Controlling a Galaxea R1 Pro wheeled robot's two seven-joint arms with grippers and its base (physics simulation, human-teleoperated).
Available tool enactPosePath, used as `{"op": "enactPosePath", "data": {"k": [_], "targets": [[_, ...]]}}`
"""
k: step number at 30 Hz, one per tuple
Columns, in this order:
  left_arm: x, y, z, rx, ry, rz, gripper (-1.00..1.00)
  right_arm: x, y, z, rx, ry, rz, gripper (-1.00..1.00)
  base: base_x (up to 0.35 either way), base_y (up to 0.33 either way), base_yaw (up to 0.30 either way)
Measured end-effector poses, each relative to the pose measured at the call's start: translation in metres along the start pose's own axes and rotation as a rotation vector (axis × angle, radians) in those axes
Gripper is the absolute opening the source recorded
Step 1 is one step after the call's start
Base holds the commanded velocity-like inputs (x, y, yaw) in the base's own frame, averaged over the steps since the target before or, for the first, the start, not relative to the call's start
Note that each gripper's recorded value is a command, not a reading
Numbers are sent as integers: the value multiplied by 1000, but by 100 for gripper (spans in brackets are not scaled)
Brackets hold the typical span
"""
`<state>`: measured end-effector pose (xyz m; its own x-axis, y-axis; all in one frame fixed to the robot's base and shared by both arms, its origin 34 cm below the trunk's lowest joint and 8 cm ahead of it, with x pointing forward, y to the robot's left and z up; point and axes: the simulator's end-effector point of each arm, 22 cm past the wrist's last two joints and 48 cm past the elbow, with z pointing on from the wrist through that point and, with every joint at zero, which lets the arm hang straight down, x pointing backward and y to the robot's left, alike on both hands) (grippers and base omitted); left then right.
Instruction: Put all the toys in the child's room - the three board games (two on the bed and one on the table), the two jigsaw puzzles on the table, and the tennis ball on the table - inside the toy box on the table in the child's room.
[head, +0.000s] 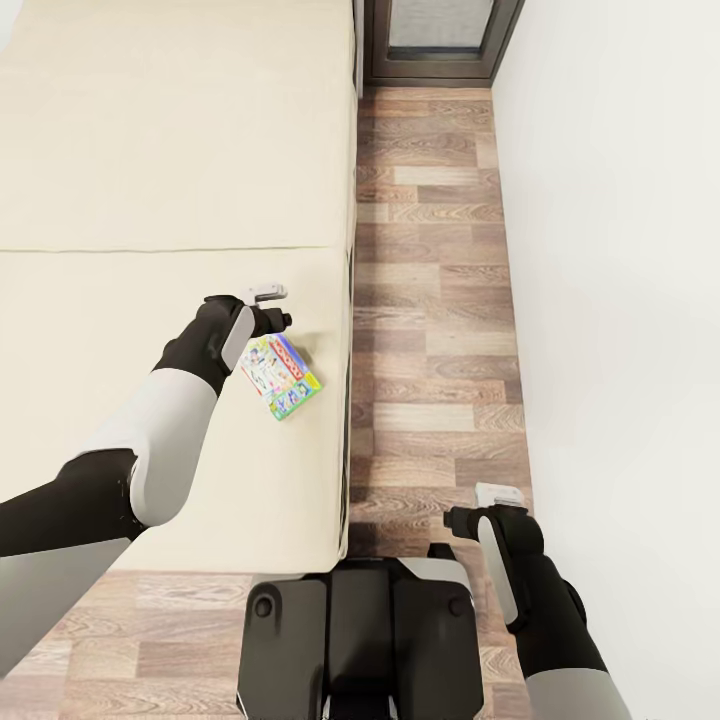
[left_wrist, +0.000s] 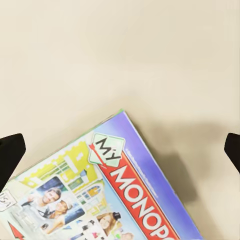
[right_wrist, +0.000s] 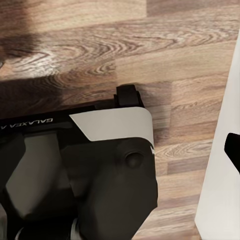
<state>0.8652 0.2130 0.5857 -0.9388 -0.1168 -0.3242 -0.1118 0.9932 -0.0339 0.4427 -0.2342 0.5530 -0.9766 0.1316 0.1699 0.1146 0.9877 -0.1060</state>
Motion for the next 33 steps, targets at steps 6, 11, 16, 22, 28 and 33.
{"op": "enactPosePath", "data": {"k": [6,11,16,22,28,33], "targets": [[7,-1,6,1,11,1,100,4,0,4,1,10,-1,100,0,0,0],[9,-1,9,0,15,1,100,7,-1,7,3,18,-1,100,0,0,0],[5,2,12,-2,10,1,100,10,0,10,3,26,-2,100,0,0,0],[-1,2,15,1,3,1,100,14,0,14,3,37,-2,100,0,0,0],[-1,1,17,4,5,1,100,16,0,17,4,41,-2,100,0,0,0],[-1,0,17,6,5,1,100,12,-2,13,4,23,2,100,0,0,0]]}}
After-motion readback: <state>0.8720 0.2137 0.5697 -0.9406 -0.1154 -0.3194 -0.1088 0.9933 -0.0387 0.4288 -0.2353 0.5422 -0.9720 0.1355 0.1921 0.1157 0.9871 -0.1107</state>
